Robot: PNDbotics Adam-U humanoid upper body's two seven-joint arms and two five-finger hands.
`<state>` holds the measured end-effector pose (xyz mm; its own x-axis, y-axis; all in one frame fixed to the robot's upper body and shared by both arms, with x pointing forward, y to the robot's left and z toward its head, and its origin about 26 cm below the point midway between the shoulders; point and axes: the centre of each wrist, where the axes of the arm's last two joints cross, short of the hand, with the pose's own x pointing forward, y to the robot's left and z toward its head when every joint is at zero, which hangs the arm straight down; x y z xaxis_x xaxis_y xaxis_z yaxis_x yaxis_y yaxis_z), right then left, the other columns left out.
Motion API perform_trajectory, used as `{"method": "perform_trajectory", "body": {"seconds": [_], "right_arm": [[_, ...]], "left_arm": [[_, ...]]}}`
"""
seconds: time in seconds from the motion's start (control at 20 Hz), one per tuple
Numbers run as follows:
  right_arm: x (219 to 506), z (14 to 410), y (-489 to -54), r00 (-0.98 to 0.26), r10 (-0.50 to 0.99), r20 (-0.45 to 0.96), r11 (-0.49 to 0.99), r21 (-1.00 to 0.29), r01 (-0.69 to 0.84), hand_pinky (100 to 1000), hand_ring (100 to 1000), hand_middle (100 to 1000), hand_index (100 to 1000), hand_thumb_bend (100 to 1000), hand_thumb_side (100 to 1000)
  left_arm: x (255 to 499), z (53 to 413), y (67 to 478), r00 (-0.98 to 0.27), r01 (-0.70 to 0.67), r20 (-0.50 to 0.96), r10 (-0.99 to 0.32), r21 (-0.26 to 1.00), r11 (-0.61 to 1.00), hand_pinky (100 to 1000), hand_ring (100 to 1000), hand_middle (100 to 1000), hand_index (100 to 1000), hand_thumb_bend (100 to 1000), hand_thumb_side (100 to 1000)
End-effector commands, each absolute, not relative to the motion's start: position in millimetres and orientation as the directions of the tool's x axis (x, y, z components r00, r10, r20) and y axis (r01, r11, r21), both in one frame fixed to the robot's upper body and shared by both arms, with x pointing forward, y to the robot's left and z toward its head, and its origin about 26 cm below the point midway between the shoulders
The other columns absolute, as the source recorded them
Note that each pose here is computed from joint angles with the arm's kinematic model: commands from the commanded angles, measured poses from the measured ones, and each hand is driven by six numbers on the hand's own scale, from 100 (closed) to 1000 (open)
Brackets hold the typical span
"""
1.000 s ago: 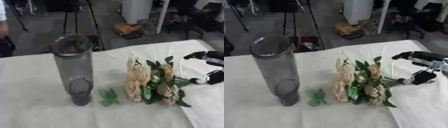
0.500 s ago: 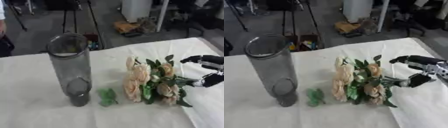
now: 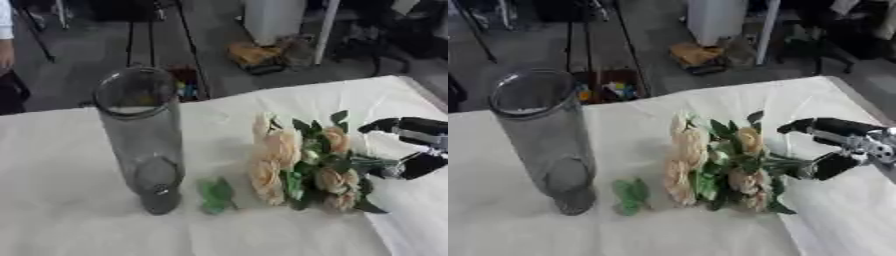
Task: Arrange flowers into the vase.
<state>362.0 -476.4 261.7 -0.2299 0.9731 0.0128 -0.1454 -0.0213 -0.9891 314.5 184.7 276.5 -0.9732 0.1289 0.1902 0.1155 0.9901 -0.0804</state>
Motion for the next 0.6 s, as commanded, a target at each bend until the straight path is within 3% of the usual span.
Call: {"method": "perform_trajectory", "body": {"seconds": [0.05, 0.6], "right_arm": [[359.3, 276.3, -483.3, -0.21, 0.978, -0.015, -0.039, -0.993, -0.11, 926, 983, 910, 1000, 472, 338], [355.3, 272.5, -486.7, -0.222, 0.975, -0.018, -0.047, -0.991, -0.127, 925, 982, 908, 1000, 451, 315]], "left_arm": [[311.6, 282.9, 184.1, -0.978, 0.121, 0.163, 0.131, -0.071, 0.99, 704, 793, 863, 922, 100, 1000], [311.6, 282.6, 184.3, -0.978, 0.119, 0.167, 0.129, -0.071, 0.99, 705, 794, 864, 923, 100, 1000]]}}
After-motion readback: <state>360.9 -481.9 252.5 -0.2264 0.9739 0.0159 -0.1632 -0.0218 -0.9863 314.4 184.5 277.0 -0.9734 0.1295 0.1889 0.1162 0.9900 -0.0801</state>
